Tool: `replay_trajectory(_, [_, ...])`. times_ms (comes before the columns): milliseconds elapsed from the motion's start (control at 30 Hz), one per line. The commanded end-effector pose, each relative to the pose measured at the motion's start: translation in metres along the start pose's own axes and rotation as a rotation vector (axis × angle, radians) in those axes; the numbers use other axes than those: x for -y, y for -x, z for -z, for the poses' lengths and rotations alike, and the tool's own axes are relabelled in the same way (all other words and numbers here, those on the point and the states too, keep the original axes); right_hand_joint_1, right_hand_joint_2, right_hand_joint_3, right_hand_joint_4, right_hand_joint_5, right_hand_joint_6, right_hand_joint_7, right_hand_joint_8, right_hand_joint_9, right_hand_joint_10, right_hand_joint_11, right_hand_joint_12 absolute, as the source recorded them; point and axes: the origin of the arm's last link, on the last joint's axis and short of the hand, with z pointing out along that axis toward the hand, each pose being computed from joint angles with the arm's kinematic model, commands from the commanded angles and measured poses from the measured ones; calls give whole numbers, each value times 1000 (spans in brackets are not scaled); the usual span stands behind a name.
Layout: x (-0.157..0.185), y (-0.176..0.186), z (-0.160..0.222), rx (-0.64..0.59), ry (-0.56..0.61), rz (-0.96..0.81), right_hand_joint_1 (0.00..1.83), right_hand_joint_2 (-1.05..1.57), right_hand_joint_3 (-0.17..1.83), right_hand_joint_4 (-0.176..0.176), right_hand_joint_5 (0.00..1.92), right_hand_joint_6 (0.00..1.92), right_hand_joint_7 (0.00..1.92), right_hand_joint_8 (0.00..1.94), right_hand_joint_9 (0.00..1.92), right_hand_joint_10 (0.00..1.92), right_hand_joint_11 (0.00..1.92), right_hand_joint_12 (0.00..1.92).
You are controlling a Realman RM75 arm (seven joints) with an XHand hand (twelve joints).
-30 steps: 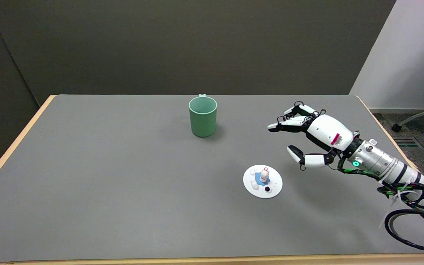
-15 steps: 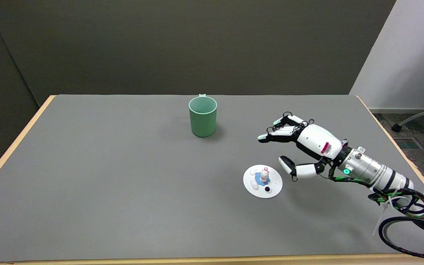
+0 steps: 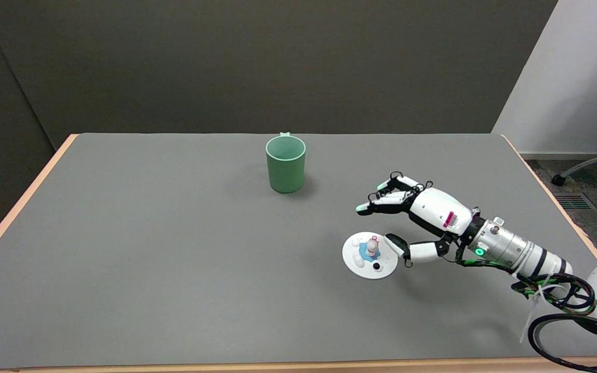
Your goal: Pick up the white cup lid.
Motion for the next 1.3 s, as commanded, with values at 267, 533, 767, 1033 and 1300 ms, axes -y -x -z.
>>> replay_trajectory(267, [2,30,1,57,23,-50,896,924,803,51,600,181,650,177,633,290,-1,922])
replay_trajectory(533, [5,37,2,70,24,-62,896,925,802,51,599,180,651,177,633,291,-1,923])
replay_trajectory(767, [-2,42,4,85,47,-51,892,925,797,54,609,186,637,179,618,283,-1,912])
replay_trajectory(1033, [-2,44,3,99,50,-41,887,921,799,61,627,186,621,179,602,263,-1,848])
replay_trajectory(1300, [-3,46,3,99,55,-44,899,933,781,64,635,188,645,184,603,254,-1,836])
